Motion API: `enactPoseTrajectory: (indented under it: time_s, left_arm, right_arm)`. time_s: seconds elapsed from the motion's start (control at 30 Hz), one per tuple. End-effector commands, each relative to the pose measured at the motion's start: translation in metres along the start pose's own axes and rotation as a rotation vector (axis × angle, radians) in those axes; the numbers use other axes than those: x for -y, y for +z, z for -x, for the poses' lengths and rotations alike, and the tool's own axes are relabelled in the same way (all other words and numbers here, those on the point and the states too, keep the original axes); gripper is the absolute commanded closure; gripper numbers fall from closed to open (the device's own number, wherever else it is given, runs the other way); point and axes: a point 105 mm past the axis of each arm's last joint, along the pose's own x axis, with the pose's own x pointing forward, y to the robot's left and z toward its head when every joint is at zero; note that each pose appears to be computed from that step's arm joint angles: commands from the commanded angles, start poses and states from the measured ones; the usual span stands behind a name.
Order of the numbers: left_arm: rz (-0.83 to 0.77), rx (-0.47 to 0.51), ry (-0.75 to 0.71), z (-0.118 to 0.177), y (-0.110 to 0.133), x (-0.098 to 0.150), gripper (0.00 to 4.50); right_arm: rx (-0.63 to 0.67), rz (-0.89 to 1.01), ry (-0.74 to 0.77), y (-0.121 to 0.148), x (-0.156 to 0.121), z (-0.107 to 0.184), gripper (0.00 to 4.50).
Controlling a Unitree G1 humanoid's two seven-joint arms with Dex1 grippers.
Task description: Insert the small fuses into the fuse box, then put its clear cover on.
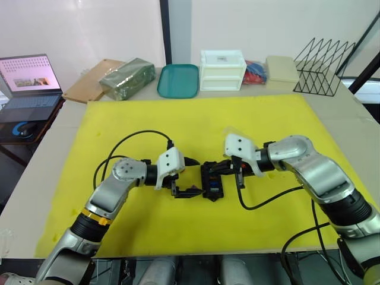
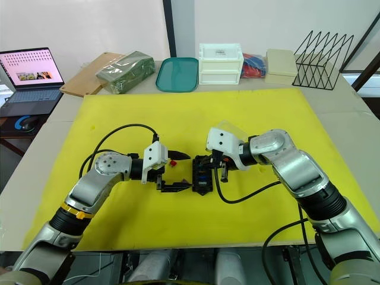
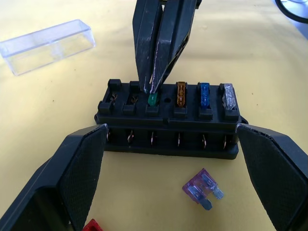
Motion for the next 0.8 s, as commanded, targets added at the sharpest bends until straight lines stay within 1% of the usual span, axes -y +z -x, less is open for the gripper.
enactPoseTrajectory:
  time_s: [0.03, 0.1, 0.17, 0.27, 0.33, 0.4, 0.47, 0.5, 0.57, 0.73, 0.8]
  left_arm:
    - [0.007, 0.061, 0.042, 0.011, 0.022, -0.006, 0.0]
    - [0.033, 0.071, 0.088, 0.017, 0.025, -0.008, 0.0]
    - [0.052, 0.091, 0.179, 0.026, 0.027, -0.014, 0.0]
    - [0.086, 0.146, 0.347, 0.042, 0.031, -0.022, 0.0]
    - [0.112, 0.173, 0.474, 0.057, 0.029, -0.021, 0.0]
    - [0.125, 0.159, 0.554, 0.07, 0.022, -0.017, 0.0]
    - [0.123, 0.115, 0.585, 0.08, 0.011, -0.008, 0.0]
    - [0.125, 0.098, 0.598, 0.084, 0.006, -0.004, 0.0]
    - [0.144, 0.079, 0.62, 0.093, -0.001, 0.003, 0.0]
    - [0.184, -0.002, 0.62, 0.115, -0.023, 0.02, 0.0]
    - [0.199, -0.036, 0.62, 0.126, -0.03, 0.026, 0.0]
  right_arm:
    - [0.067, -0.038, -0.048, 0.013, 0.007, 0.01, 4.44]
    - [0.131, -0.032, -0.122, 0.024, 0.013, 0.018, 4.44]
    - [0.214, -0.036, -0.223, 0.034, 0.018, 0.026, 4.44]
    - [0.286, -0.078, -0.344, 0.033, 0.015, 0.035, 4.44]
    - [0.323, -0.127, -0.45, 0.024, 0.005, 0.04, 4.03]
    - [0.331, -0.184, -0.565, 0.01, -0.002, 0.047, 3.59]
    - [0.315, -0.217, -0.641, -0.006, -0.012, 0.053, 2.9]
    - [0.329, -0.227, -0.662, -0.01, -0.017, 0.056, 2.51]
    - [0.314, -0.245, -0.712, -0.021, -0.026, 0.063, 1.84]
    - [0.273, -0.298, -0.729, -0.041, -0.049, 0.077, 0.04]
    - [0.241, -0.317, -0.728, -0.051, -0.055, 0.087, 0.04]
